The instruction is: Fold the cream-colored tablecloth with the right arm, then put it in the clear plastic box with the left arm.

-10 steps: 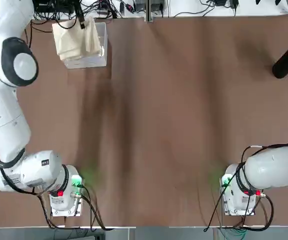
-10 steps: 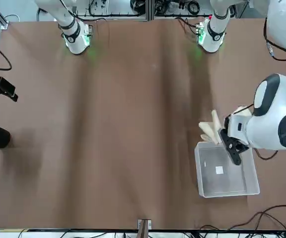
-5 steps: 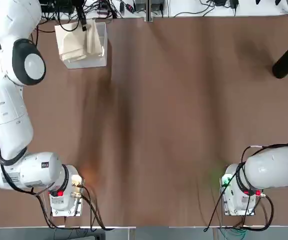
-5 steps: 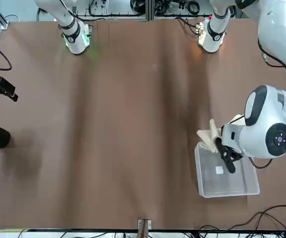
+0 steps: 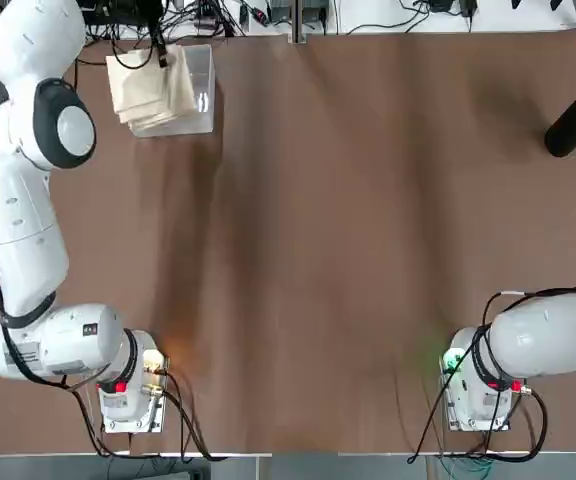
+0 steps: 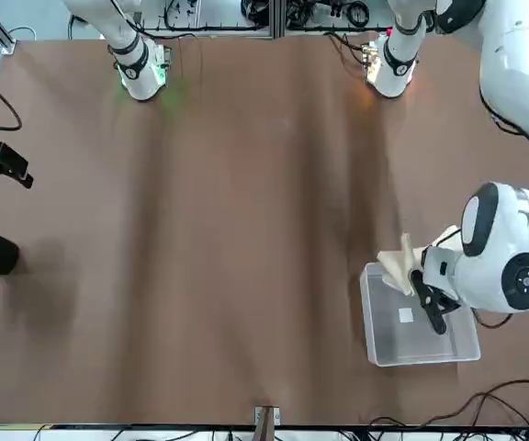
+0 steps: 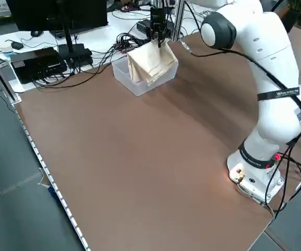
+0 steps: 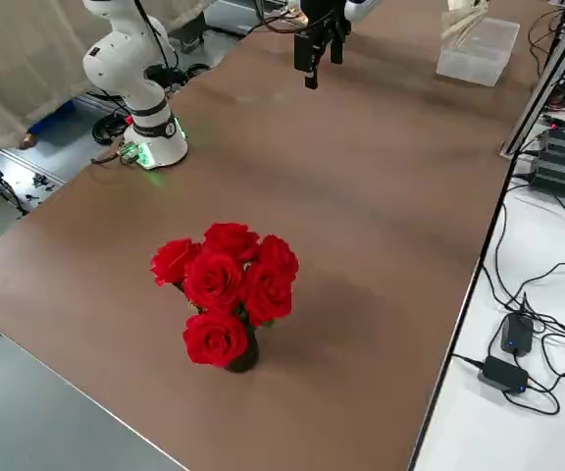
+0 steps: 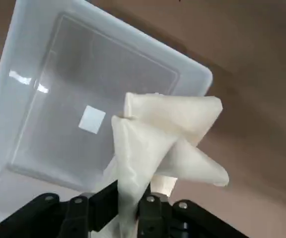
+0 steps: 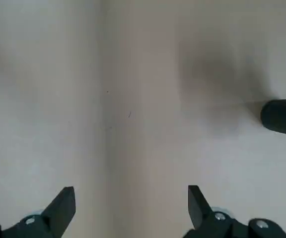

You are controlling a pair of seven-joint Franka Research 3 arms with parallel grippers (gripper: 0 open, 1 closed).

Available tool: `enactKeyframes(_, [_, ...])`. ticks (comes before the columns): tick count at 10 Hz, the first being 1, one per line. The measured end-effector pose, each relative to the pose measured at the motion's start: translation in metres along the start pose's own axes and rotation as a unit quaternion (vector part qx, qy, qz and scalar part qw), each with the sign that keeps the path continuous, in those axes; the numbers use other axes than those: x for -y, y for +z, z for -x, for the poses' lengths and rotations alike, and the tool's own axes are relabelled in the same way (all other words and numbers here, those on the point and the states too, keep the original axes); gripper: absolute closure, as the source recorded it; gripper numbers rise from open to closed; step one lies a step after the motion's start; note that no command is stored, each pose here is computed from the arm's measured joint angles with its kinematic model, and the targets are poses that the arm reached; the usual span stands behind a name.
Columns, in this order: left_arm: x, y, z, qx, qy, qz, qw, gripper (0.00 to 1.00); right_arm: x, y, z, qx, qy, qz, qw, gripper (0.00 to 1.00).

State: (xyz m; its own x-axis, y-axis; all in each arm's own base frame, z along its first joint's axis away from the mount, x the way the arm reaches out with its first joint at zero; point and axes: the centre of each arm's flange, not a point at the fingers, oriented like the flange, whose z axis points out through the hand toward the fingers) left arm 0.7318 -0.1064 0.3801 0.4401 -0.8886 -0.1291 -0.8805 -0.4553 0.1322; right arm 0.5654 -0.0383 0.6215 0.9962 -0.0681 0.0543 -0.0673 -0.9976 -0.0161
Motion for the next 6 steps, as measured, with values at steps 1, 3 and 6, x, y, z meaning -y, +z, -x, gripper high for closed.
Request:
enactKeyframes(1, [0.001, 0.012, -0.009, -0.003, 0.004, -0.002, 1.000, 0.84, 0.000, 0.000, 0.000, 0.000, 0.000, 0.000, 1.000, 0.00])
enactKeyframes(3, [0.000, 0.022, -0.020, -0.006, 0.006, -0.005, 1.000, 0.71, 0.000, 0.000, 0.000, 0.000, 0.000, 0.000, 1.000, 0.00])
enactKeyframes(6, [0.008, 0.017, -0.017, -0.022, -0.003, -0.024, 0.999, 0.25, 0.000, 0.000, 0.000, 0.000, 0.000, 0.000, 1.000, 0.00])
